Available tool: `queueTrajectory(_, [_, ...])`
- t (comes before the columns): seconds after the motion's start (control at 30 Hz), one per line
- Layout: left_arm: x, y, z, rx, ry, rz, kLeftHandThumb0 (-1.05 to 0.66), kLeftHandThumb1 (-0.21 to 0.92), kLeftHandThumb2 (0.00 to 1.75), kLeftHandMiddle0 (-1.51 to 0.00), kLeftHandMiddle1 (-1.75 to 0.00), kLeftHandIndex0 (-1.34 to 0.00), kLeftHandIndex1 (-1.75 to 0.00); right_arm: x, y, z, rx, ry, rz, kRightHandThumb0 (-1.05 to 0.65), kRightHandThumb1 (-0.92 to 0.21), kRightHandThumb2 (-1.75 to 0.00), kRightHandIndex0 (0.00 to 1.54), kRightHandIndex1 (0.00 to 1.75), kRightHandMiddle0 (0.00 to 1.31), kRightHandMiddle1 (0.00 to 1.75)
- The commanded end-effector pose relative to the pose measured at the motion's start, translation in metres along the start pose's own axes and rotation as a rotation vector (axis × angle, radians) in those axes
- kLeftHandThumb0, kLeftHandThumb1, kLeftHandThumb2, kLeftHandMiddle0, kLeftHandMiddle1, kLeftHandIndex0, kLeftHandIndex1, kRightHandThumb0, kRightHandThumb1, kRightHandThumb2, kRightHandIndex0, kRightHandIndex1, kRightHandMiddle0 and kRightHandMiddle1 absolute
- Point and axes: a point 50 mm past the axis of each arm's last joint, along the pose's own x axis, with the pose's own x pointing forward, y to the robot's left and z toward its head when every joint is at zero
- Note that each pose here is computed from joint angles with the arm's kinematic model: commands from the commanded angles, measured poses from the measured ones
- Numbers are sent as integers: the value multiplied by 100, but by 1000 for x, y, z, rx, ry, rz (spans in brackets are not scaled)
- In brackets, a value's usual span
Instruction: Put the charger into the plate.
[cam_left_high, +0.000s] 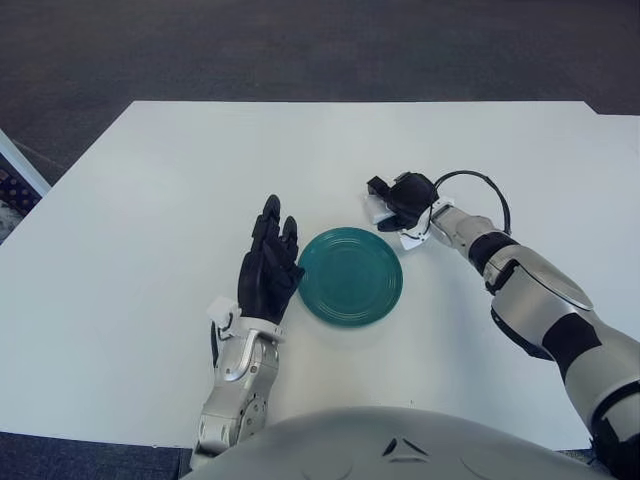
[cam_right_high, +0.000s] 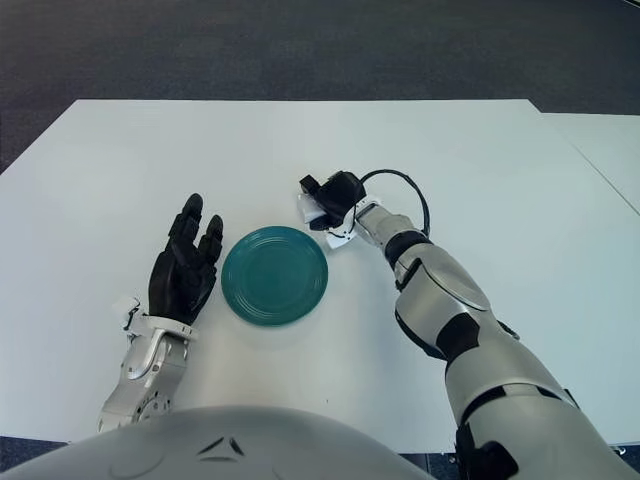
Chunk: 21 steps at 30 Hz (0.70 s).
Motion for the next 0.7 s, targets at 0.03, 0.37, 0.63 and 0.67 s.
queueTrajectory(0.03, [0,-5,1,-38,-11,3,-104,92,93,-8,-1,-6,-7,-20,33,-4,-10,25,206,-79,-92,-85,84,175,78,175])
queueTrajectory(0.37, [1,-4,3,-30,-11,7,-105,92,92,-11,-2,-6,-10,-19,28,-13,42,97,173,-72,-92,-82,85,175,80,175])
queueTrajectory(0.63, [1,-1,1,0,-3,17,-105,92,92,-12,-2,-6,-12,-4,-28,-38,257,173,-107,-52,-92,-71,83,175,80,175])
queueTrajectory(0.67, [1,0,0,9,-3,18,-105,92,92,-12,-2,-6,-12,-1,-38,-40,279,169,-157,-51,-92,-71,83,175,80,175])
